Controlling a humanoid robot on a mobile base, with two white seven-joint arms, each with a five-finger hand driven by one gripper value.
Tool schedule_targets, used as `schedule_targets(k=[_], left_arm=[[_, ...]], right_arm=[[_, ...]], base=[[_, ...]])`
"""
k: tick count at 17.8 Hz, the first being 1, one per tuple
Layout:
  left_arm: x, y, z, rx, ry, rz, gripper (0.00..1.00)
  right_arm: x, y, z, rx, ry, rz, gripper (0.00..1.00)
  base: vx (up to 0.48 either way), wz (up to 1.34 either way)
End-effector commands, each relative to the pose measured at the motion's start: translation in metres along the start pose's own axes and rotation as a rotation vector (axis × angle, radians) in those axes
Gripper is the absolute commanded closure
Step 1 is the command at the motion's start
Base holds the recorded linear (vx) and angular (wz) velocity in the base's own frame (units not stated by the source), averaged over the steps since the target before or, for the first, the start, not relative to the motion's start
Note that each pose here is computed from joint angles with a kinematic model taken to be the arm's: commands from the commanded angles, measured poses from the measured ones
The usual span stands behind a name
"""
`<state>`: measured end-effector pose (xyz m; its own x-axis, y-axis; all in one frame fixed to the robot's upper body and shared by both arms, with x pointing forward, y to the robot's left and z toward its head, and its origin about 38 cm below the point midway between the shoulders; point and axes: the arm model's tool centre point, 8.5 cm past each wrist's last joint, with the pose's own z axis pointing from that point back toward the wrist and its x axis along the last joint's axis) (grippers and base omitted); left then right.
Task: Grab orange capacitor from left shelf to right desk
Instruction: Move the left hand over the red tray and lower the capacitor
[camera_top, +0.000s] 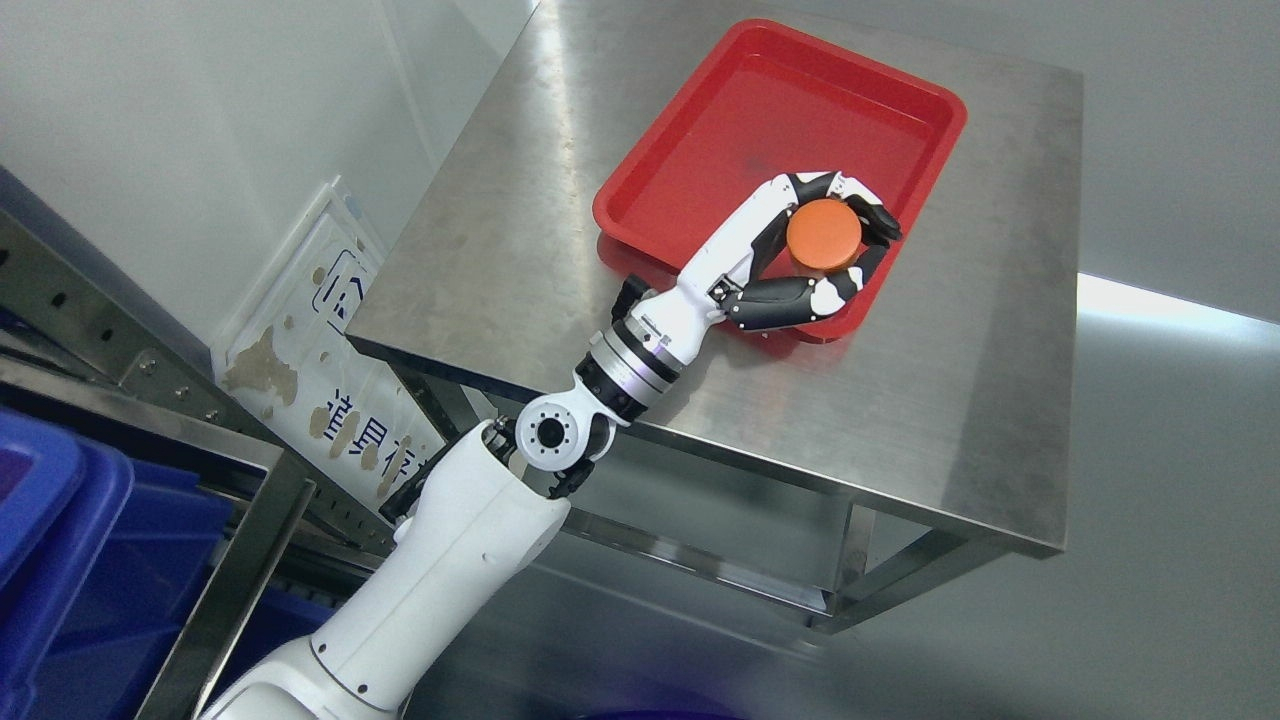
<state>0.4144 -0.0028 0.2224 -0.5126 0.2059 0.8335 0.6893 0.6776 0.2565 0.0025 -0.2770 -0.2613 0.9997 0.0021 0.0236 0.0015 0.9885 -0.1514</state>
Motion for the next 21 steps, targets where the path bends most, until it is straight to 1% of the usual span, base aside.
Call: schedule_targets(k=[1,3,5,8,15,16,19,21], left_arm=[[-0.025,0.039,-0.017,0.007,0.163,-0.079,0.96],[-0.022,0.046,-0.029,-0.003,0.182,-0.094,0.96],[-0.027,0.037,-0.035,-0.051,0.218,-0.103,0.96],[-0.045,0.025,-0.029,-0.091,0.271,-0.11,0.96],[-0.059,0.032,-0.021,-0.055,0.322,-0.118,0.93],[-0.06,0.033,-0.021,-0.05,0.333,-0.118,0.91],[-0.062,0.036,-0.02,-0.03,0.361,-0.117,0.74],[-0.063,0.042,-0.019,-0.01,0.364,-0.117,0.68]], right_arm=[[-0.009,-0.011,-0.001,-0.017,0.006,-0.003,0.0],[-0.009,-0.011,-0.001,-0.017,0.006,-0.003,0.0],[-0.008,-0.011,-0.001,-0.017,0.005,-0.004,0.0],[-0.009,-0.011,-0.001,-0.017,0.006,-0.003,0.0],[-0.008,-0.011,-0.001,-0.017,0.005,-0.004,0.0],[-0.009,-0.011,-0.001,-0.017,0.006,-0.003,0.0],[-0.009,-0.011,-0.001,-0.017,0.006,-0.002,0.0],[-0.009,-0.011,-0.001,-0.017,0.006,-0.003,0.0]], base=[[0.135,0.03],[0.138,0.0],[0.1,0.0],[0.064,0.0],[0.006,0.0],[-0.012,0.0],[0.0,0.0],[0.0,0.0]])
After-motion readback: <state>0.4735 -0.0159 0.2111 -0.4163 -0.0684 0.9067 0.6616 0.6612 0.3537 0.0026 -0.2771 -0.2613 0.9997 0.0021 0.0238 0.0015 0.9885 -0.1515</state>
